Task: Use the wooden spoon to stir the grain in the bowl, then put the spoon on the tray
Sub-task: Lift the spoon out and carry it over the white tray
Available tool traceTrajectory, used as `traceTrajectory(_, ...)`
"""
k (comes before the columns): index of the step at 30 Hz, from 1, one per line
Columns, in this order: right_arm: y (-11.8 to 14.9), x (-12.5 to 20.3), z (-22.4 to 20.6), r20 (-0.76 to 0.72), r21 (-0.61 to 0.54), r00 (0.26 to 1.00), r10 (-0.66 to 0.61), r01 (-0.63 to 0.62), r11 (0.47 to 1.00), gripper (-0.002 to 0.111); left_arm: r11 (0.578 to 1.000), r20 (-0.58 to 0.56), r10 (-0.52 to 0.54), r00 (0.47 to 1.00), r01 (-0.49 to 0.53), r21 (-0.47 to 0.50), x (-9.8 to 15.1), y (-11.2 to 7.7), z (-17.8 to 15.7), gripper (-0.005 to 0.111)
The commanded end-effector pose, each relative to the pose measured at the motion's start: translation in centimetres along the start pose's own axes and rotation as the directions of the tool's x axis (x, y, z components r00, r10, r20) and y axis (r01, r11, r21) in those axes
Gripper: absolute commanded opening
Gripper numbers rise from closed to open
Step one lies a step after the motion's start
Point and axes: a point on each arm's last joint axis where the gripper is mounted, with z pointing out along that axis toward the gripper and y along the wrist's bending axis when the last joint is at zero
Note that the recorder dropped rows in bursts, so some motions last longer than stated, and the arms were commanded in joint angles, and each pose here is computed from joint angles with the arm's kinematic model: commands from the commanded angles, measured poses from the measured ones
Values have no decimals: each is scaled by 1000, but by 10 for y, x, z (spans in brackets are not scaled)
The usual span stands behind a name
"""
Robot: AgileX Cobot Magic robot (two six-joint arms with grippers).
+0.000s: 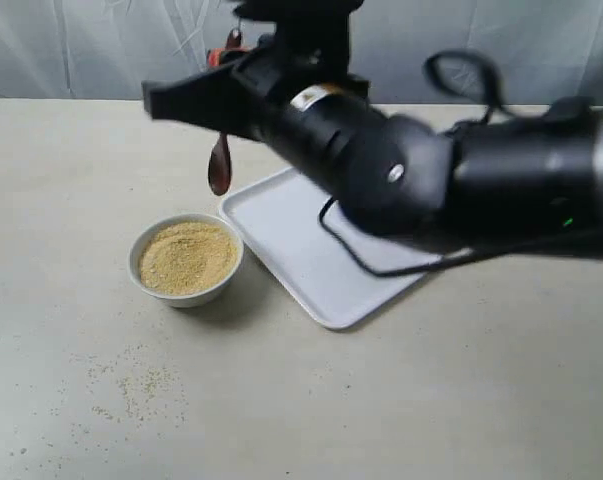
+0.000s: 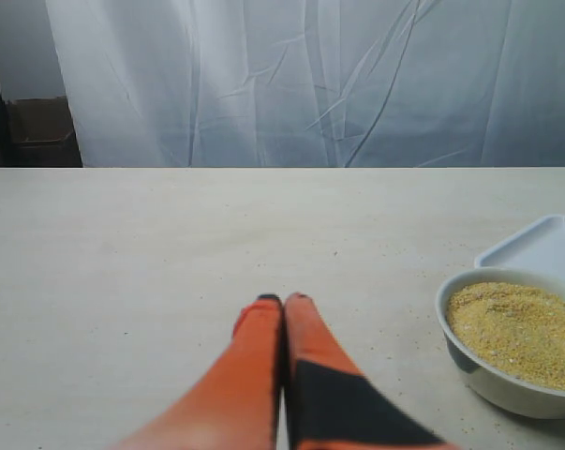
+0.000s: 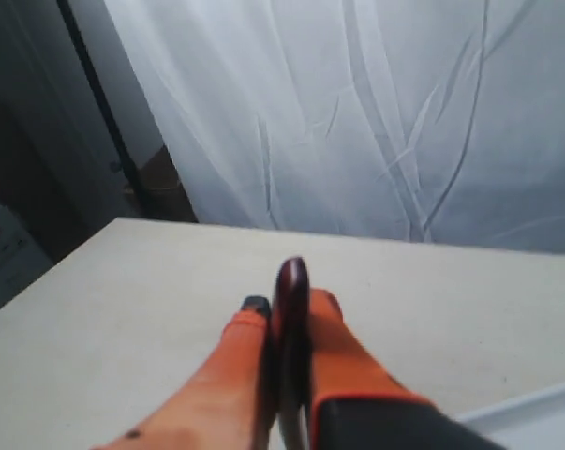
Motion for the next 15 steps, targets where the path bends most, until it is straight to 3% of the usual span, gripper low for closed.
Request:
traceTrajectory(1,-47,-29,1,-273,-78,960,68,-92,993,-1,1000,15,2,1000,-2,-1,0,0,0,0)
traceTrajectory(7,-114,-40,19,-567,-95,818,101,-187,978,-1,1000,15,2,1000,-2,-1,0,0,0,0)
traceTrajectory(15,-138,-22,70,-788,-81,614,-40,-40,996,-1,1000,15,2,1000,-2,-1,0,0,0,0)
